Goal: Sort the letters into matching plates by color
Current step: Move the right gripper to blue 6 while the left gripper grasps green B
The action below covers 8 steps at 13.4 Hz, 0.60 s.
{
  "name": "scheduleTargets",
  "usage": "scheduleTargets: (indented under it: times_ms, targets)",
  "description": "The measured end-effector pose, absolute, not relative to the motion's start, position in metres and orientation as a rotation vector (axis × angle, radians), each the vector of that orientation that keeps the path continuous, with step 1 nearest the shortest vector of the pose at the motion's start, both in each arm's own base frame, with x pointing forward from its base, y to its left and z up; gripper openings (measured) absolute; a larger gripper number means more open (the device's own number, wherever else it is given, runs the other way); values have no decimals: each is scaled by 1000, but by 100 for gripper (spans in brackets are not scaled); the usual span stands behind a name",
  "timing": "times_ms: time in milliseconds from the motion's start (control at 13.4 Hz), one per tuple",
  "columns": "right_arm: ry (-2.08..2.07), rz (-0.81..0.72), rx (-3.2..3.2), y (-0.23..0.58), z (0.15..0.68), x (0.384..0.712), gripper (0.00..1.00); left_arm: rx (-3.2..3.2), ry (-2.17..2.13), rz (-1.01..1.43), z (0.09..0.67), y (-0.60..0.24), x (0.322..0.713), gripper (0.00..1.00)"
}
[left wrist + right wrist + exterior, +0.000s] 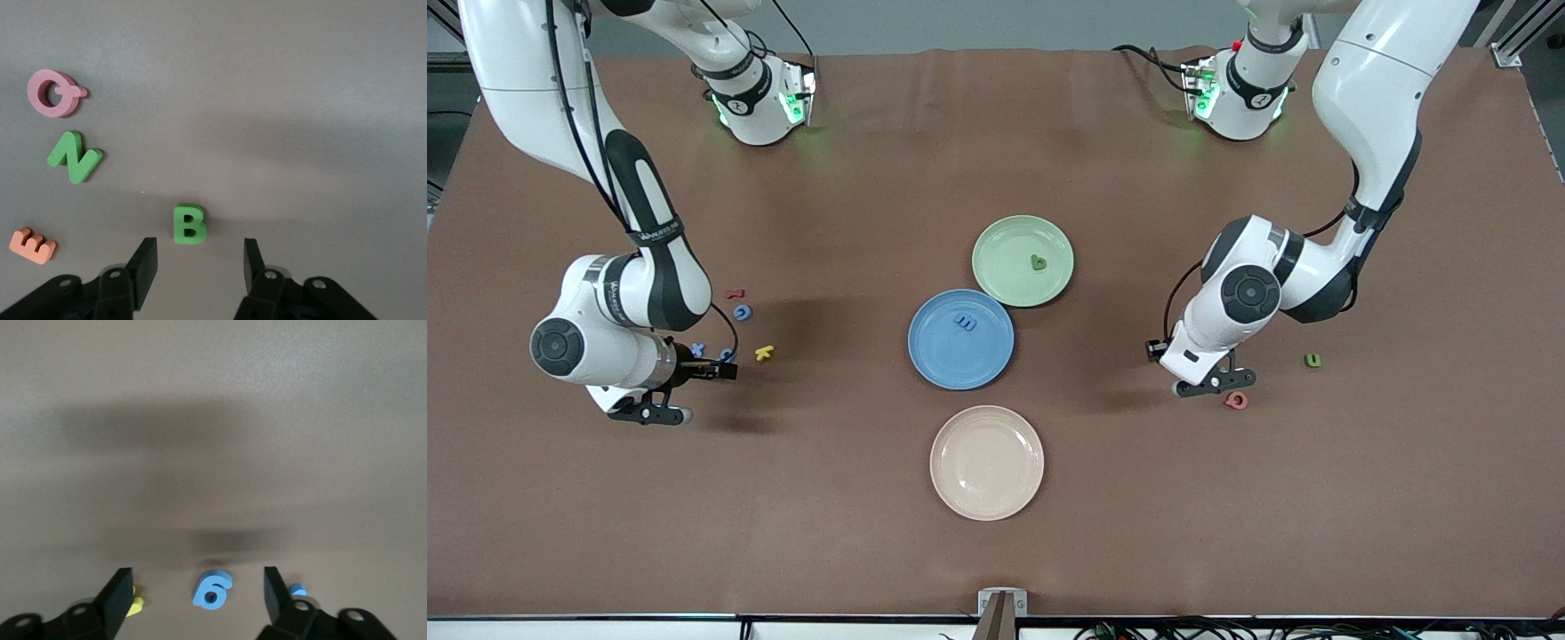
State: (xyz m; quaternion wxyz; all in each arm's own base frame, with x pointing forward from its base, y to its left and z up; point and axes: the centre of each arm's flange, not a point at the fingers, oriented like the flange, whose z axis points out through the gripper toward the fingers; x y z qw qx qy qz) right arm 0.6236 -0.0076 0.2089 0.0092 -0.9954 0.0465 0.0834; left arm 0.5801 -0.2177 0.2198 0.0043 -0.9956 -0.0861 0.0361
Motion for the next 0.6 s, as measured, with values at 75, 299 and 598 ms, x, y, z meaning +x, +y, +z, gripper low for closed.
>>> scheduleTargets:
  times_ms: [75, 299, 598]
  targets:
    - [147, 270, -3108, -10, 205, 623, 79, -3126, -284, 109, 215, -213, 580, 60]
    - [145, 302, -3106, -10, 195, 616, 72, -3145, -315, 104, 199, -204, 581, 60]
    - [147, 320, -3105, -10, 185, 607, 69, -3151, -319, 145, 176, -205, 576, 57]
